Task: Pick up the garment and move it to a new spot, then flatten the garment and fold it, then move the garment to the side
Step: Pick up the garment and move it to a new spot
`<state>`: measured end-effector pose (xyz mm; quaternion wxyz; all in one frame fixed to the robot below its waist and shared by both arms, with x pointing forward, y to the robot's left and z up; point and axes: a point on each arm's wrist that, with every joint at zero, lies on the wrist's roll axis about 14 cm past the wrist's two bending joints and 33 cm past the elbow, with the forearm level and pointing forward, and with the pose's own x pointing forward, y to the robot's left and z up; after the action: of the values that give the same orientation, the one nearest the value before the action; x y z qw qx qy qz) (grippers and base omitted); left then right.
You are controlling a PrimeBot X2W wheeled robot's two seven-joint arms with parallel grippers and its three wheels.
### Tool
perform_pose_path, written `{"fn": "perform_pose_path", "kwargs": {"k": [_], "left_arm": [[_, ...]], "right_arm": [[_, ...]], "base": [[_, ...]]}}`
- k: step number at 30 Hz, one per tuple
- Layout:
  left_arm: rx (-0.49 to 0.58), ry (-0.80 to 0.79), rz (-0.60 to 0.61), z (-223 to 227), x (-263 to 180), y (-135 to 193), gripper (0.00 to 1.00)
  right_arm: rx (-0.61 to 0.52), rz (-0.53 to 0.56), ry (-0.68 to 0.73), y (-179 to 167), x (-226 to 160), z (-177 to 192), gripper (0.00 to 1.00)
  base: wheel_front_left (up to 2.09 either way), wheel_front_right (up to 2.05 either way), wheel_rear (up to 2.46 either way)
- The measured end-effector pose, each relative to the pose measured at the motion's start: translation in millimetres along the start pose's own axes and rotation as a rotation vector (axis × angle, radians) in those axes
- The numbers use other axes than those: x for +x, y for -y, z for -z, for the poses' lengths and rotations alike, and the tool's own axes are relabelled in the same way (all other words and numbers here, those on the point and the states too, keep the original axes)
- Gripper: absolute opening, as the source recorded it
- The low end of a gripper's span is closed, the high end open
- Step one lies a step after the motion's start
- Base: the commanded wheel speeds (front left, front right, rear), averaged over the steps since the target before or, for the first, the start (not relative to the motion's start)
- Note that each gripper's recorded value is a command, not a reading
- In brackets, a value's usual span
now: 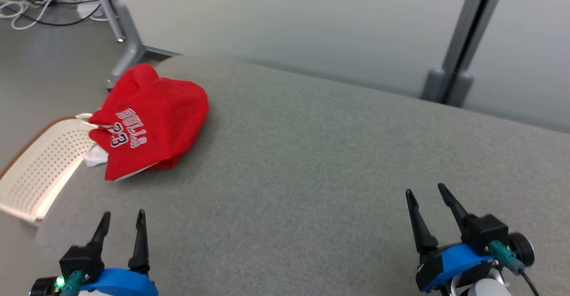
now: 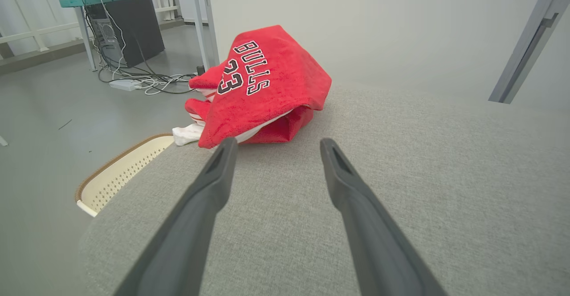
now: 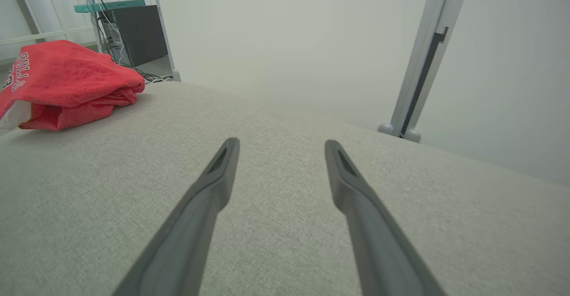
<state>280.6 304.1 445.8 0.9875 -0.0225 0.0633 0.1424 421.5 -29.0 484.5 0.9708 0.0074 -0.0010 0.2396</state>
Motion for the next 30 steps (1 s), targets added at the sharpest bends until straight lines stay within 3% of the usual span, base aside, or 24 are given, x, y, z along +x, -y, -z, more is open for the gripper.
{"fn": "perform_pose_path", "kwargs": {"k": [2, 15, 23, 30], "left_arm": [[-0.007, -0.004, -0.068, 2, -13, -21, 1.0], [-0.017, -0.041, -0.265, 12, -52, -75, 1.0], [-0.031, -0.063, -0.273, 18, -50, -76, 1.0], [-0.043, -0.051, -0.222, 3, -2, -69, 1.0]], "right_arm": [[0.004, -0.077, -0.004, -25, 14, 2, 1.0], [0.031, -0.289, -0.037, -96, 47, 18, 1.0], [0.03, -0.289, -0.052, -95, 51, 25, 1.0], [0.029, -0.237, -0.086, -72, 51, 45, 1.0]], "base": [[0.0, 0.0, 0.0], [0.0, 0.0, 0.0], [0.0, 0.0, 0.0], [0.0, 0.0, 0.0]]}}
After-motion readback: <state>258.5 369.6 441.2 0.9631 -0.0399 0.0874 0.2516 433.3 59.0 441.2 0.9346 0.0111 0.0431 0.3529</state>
